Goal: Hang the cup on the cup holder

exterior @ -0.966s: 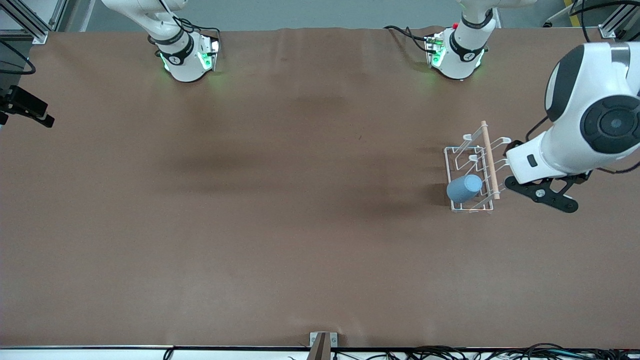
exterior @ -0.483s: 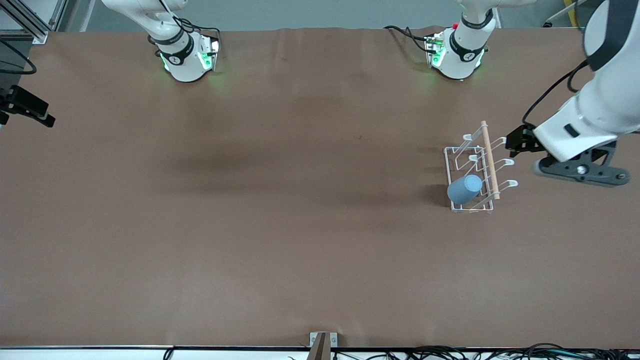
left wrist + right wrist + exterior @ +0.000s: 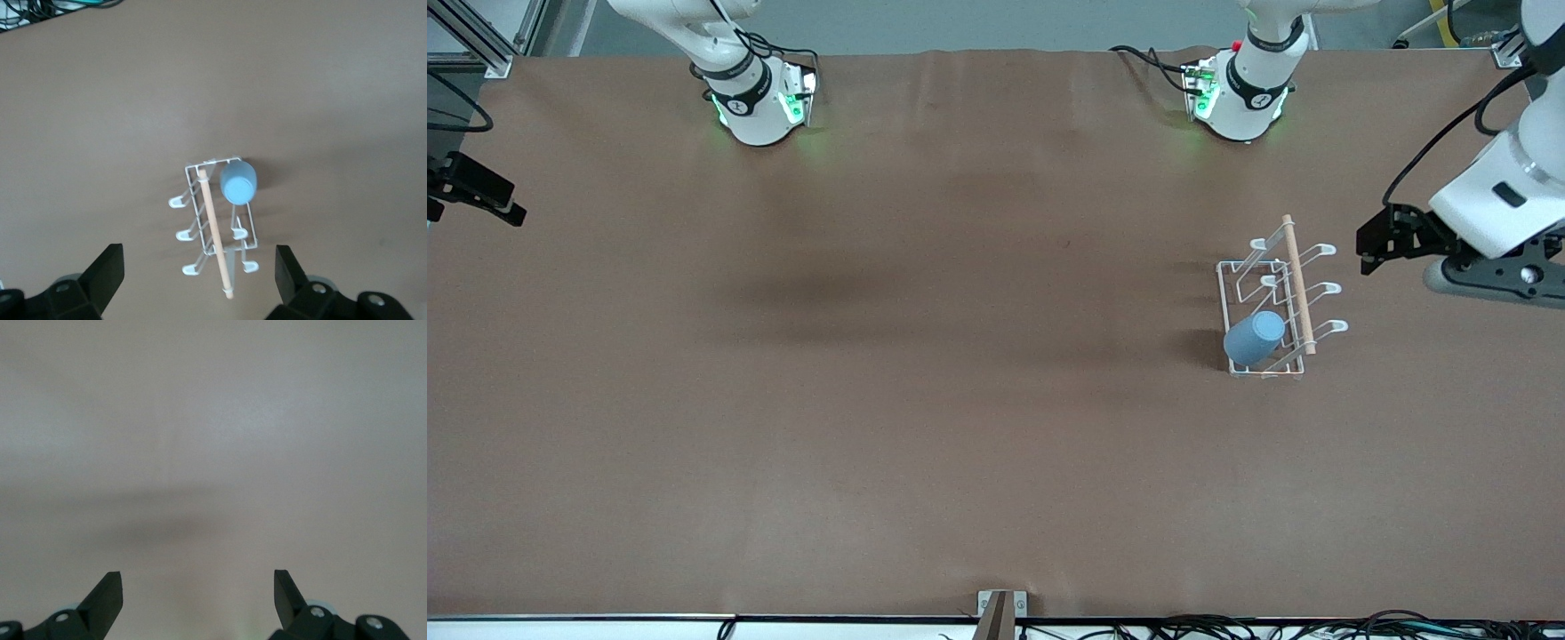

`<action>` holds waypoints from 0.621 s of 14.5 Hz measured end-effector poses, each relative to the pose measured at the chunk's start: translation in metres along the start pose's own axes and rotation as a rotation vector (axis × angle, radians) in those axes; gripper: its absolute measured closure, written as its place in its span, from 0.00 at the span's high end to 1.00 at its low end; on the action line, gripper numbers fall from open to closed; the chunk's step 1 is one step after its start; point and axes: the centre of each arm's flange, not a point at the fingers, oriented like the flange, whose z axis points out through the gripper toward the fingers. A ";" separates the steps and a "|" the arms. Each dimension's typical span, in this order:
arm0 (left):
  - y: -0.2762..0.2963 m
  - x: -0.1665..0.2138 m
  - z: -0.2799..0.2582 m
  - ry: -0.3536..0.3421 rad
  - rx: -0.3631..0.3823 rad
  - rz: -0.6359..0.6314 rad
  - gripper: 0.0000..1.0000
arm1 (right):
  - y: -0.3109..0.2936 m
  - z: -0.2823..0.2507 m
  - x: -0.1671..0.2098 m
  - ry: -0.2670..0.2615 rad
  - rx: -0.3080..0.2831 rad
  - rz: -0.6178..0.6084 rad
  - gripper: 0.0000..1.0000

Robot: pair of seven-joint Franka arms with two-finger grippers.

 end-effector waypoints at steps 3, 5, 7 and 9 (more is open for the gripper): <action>-0.024 -0.026 -0.010 -0.021 -0.075 -0.066 1.00 | 0.000 0.000 0.000 0.000 0.000 0.000 1.00; -0.036 -0.046 -0.010 -0.036 -0.091 -0.112 1.00 | 0.000 0.000 0.000 -0.001 0.000 0.000 1.00; -0.033 -0.065 -0.007 -0.050 -0.087 -0.166 1.00 | 0.000 0.000 0.000 -0.001 0.000 0.000 1.00; -0.025 -0.083 -0.003 -0.045 -0.079 -0.183 1.00 | 0.000 0.000 0.000 -0.001 0.000 0.000 1.00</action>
